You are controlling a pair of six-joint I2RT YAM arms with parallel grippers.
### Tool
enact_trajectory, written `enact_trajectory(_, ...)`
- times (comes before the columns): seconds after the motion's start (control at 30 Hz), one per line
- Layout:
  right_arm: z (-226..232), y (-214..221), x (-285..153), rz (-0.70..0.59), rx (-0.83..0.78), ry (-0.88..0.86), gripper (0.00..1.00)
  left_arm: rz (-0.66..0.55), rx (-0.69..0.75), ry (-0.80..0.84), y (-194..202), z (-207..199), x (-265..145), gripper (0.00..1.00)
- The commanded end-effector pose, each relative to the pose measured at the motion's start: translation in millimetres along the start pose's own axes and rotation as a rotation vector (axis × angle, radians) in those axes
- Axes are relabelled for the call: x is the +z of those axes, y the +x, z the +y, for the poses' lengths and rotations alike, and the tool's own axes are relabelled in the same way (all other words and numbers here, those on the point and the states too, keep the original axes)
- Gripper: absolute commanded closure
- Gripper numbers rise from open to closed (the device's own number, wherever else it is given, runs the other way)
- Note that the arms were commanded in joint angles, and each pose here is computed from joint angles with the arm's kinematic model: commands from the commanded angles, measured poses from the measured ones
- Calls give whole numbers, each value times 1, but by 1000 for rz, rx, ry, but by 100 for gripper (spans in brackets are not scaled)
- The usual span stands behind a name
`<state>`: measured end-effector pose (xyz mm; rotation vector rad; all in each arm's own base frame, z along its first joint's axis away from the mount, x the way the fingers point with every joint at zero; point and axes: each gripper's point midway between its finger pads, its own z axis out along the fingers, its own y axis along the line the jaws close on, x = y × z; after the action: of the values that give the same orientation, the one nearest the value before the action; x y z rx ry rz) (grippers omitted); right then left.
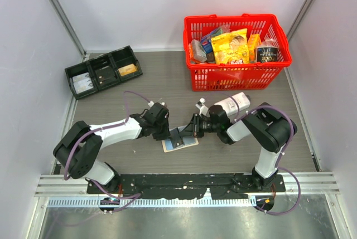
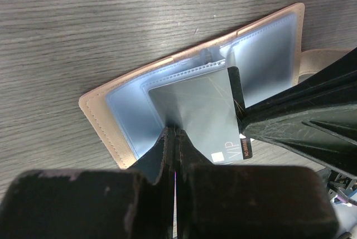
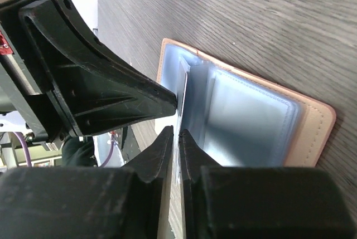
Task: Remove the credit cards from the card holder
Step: Remove the credit card from the card holder.
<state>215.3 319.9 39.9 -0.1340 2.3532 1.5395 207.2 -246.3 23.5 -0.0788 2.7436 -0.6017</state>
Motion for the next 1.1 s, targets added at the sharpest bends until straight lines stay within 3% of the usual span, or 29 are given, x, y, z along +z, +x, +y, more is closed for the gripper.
enact_trajectory(0.0, 21, -7, 0, -18, -14, -102, 85, 49, 17, -87, 13, 20, 5, 100)
enact_trajectory(0.23, 13, -6, 2, -13, -19, -70, 93, 45, 17, -82, 12, 19, 3, 100)
enact_trajectory(0.27, 11, -6, 2, -15, -23, -64, 99, 46, 17, -81, 12, 19, 3, 100)
enact_trajectory(0.5, -11, -7, -5, -24, -52, 62, 99, 54, 21, -90, 15, 22, 4, 100)
enact_trajectory(0.77, -3, -10, -2, -21, -38, 25, 99, 71, 26, -91, 17, 22, 6, 100)
enact_trajectory(0.8, -3, -9, 0, -15, -37, 23, 97, 74, 24, -91, 17, 22, 7, 100)
enact_trajectory(0.9, -2, -8, 4, -6, -41, 20, 81, 80, 25, -86, 19, 22, 8, 100)
enact_trajectory(1.07, -2, -6, 11, 5, -51, 26, 76, 83, 26, -83, 19, 22, 9, 100)
